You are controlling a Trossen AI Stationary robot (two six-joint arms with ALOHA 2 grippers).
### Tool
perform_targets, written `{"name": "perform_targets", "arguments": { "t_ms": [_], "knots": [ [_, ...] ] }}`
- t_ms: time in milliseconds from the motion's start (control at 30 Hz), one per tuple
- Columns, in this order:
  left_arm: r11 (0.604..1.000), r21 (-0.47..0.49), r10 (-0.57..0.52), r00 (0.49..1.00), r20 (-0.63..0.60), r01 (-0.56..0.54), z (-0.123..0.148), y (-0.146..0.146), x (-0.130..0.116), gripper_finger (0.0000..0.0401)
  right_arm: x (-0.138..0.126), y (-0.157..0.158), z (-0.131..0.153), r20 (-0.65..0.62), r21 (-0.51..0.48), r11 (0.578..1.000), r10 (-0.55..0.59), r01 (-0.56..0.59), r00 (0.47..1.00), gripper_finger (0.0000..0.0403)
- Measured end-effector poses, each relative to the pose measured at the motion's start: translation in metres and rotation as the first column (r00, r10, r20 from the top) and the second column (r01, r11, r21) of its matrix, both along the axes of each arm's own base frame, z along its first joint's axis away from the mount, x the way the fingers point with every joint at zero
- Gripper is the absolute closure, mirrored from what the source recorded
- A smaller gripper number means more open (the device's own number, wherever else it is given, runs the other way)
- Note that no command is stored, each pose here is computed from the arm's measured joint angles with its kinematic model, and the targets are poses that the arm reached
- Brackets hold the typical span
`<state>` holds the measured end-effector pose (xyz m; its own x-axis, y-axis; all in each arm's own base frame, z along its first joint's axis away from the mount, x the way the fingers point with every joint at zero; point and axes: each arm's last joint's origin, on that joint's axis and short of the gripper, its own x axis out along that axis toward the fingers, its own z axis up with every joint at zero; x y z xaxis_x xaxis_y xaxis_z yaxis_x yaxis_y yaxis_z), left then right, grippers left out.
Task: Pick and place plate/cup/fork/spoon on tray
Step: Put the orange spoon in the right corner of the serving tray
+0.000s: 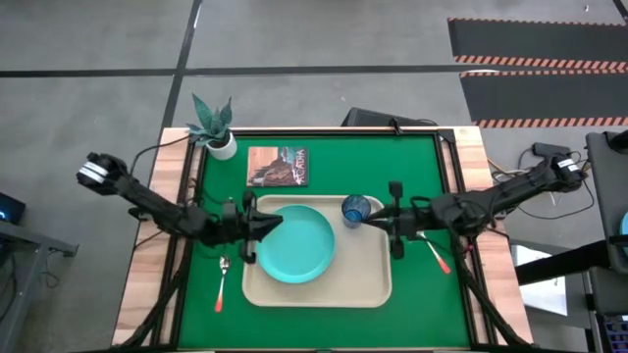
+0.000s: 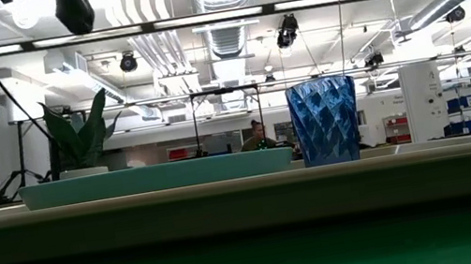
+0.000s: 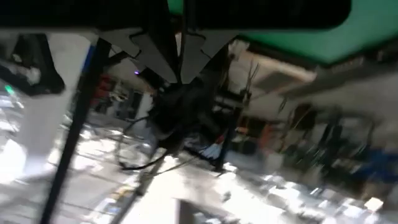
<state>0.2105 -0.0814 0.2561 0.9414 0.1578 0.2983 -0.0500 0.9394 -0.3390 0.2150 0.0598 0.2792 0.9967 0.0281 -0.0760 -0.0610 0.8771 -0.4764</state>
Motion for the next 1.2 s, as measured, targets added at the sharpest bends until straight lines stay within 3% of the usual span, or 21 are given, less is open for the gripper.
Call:
{"name": "perform_targets", "arguments": {
  "t_ms": [133, 300, 367, 433, 567, 733, 933, 1200],
  "knots": [
    [0.984, -0.161, 0.057, 0.991, -0.119, -0.076, -0.007, -0.010, 0.015, 0.0400, -0.012, -0.004, 0.013, 0.062, -0.021, 1.000, 0.001, 0.000, 0.998, 0.0394],
    [0.926, -0.366, -0.006, 0.965, -0.262, -0.094, -0.003, -0.024, 0.031, 0.0401, -0.027, -0.008, 0.023, 0.110, -0.005, 1.000, 0.016, -0.016, 0.994, 0.0394],
    [0.868, -0.487, -0.061, 0.951, -0.304, -0.100, 0.000, -0.029, 0.034, 0.0401, -0.031, -0.009, 0.022, 0.112, 0.002, 1.000, 0.017, -0.017, 0.994, 0.0394],
    [0.770, -0.630, -0.137, 0.938, -0.317, -0.100, 0.004, -0.034, 0.035, 0.0401, -0.035, -0.010, 0.021, 0.121, 0.010, 1.000, 0.017, -0.018, 0.993, 0.0394],
    [0.647, -0.754, -0.258, 0.898, -0.357, -0.114, 0.017, -0.050, 0.031, 0.0401, -0.037, -0.011, 0.021, 0.130, -0.008, 1.000, 0.018, -0.018, 0.991, 0.0394],
    [0.594, -0.763, -0.296, 0.813, -0.502, -0.255, 0.019, -0.067, 0.013, 0.0401, -0.037, -0.011, 0.021, 0.131, -0.015, 1.000, 0.021, -0.019, 0.991, 0.0394],
    [0.502, -0.714, -0.307, 0.671, -0.675, -0.488, 0.001, -0.078, -0.019, 0.0401, -0.037, -0.011, 0.021, 0.131, -0.008, 1.000, 0.020, -0.019, 0.991, 0.0394],
    [0.426, -0.549, -0.381, 0.408, -0.830, -0.719, -0.021, -0.085, -0.046, 0.0401, -0.037, -0.011, 0.021, 0.129, 0.008, 1.000, 0.019, -0.020, 0.991, 0.0394]
  ]
}}
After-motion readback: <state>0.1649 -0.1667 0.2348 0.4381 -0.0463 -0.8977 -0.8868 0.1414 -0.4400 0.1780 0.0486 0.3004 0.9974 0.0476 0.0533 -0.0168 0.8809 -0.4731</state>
